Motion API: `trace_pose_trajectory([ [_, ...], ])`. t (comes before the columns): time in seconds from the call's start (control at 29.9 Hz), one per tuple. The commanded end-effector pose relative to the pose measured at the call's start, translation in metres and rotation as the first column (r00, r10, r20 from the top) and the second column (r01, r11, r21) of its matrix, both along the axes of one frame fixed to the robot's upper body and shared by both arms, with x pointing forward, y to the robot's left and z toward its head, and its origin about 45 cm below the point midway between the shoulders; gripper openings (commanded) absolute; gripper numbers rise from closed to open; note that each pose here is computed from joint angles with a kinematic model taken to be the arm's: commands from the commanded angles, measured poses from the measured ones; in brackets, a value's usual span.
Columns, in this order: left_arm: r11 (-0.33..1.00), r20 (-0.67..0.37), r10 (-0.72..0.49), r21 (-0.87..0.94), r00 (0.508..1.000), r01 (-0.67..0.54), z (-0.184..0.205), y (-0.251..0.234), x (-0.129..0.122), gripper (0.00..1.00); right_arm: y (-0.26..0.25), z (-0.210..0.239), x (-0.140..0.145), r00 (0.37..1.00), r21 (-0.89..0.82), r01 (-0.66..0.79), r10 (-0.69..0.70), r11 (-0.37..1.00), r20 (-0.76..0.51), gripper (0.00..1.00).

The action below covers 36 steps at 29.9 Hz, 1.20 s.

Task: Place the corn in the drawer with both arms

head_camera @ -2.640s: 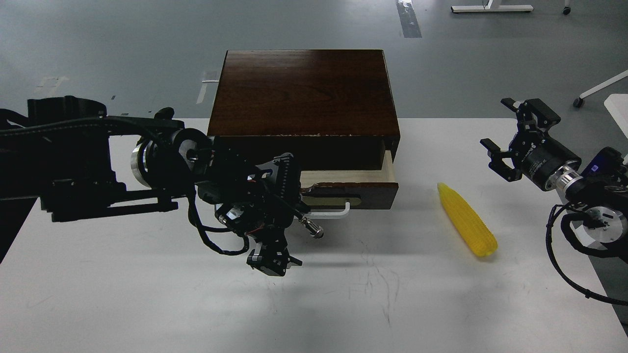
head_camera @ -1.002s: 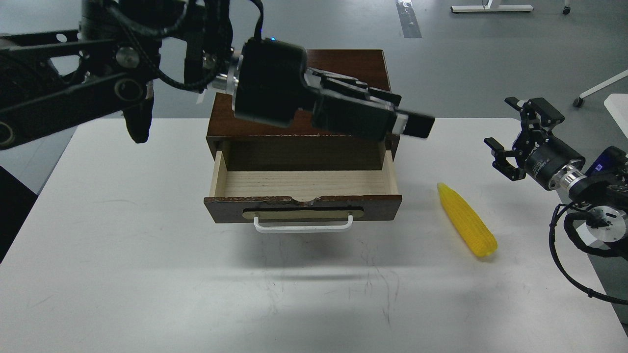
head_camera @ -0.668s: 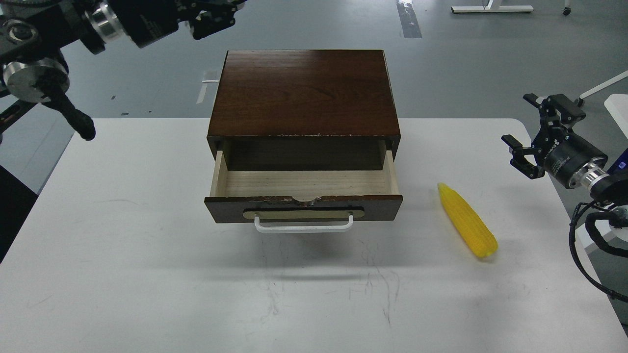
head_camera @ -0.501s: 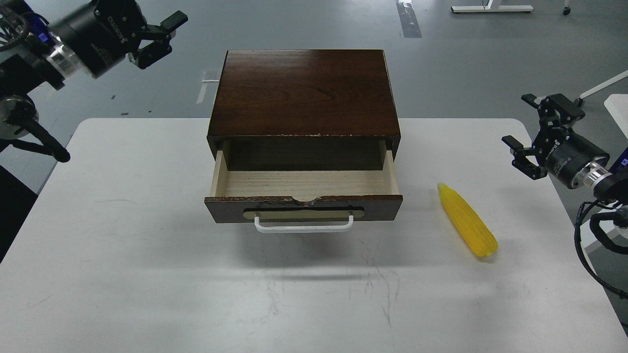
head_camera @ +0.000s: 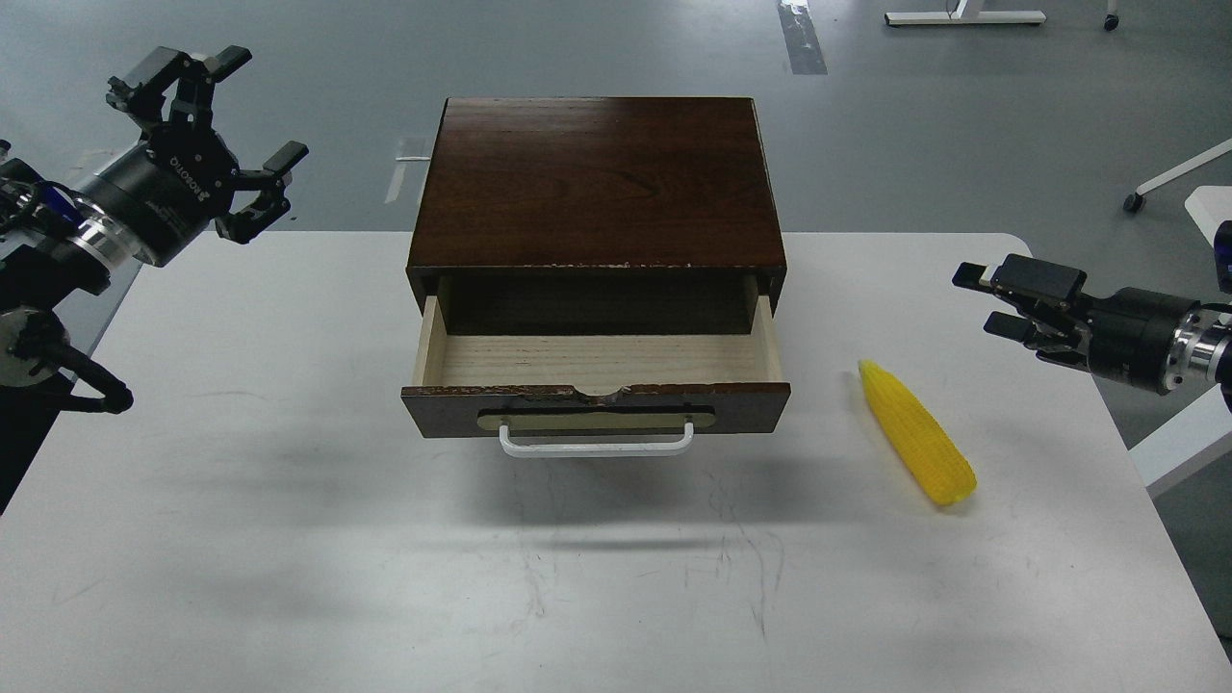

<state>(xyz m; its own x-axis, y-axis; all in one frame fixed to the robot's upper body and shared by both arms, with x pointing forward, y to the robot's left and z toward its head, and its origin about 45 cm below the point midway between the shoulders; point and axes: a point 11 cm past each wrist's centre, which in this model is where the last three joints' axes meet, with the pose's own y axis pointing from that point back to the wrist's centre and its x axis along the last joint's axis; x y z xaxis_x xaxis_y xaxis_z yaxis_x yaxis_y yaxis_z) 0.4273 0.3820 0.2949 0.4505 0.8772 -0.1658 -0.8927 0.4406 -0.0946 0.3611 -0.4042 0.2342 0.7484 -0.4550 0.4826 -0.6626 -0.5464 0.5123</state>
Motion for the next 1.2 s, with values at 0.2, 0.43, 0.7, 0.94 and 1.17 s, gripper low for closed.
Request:
trace_pose_trajectory([
  [0.2, 1.000, -0.011, -0.001, -0.014, 1.000, 0.001, -0.007, -0.002, -0.002, 0.98, 0.001, -0.028, -0.012, 0.977, -0.294, -0.213, 0.204, 0.932, -0.062, 1.00],
  [0.43, 0.999, -0.017, 0.003, -0.034, 1.000, -0.003, -0.010, -0.003, -0.003, 0.98, 0.008, -0.048, -0.005, 0.963, -0.372, -0.267, 0.253, 0.889, -0.089, 1.00],
  [0.7, 0.999, -0.006, 0.004, -0.044, 1.000, -0.005, -0.006, -0.004, -0.002, 0.98, 0.021, -0.071, -0.011, 0.941, -0.402, -0.338, 0.309, 0.851, -0.138, 0.97],
  [0.94, 0.999, -0.006, 0.004, -0.044, 1.000, -0.005, -0.006, -0.004, -0.002, 0.98, 0.025, -0.076, -0.014, 0.934, -0.401, -0.356, 0.321, 0.844, -0.154, 0.77],
  [1.17, 0.999, -0.006, 0.002, -0.043, 1.000, -0.003, -0.006, -0.004, -0.002, 0.98, 0.020, -0.086, -0.024, 0.925, -0.410, -0.378, 0.324, 0.830, -0.197, 0.38],
])
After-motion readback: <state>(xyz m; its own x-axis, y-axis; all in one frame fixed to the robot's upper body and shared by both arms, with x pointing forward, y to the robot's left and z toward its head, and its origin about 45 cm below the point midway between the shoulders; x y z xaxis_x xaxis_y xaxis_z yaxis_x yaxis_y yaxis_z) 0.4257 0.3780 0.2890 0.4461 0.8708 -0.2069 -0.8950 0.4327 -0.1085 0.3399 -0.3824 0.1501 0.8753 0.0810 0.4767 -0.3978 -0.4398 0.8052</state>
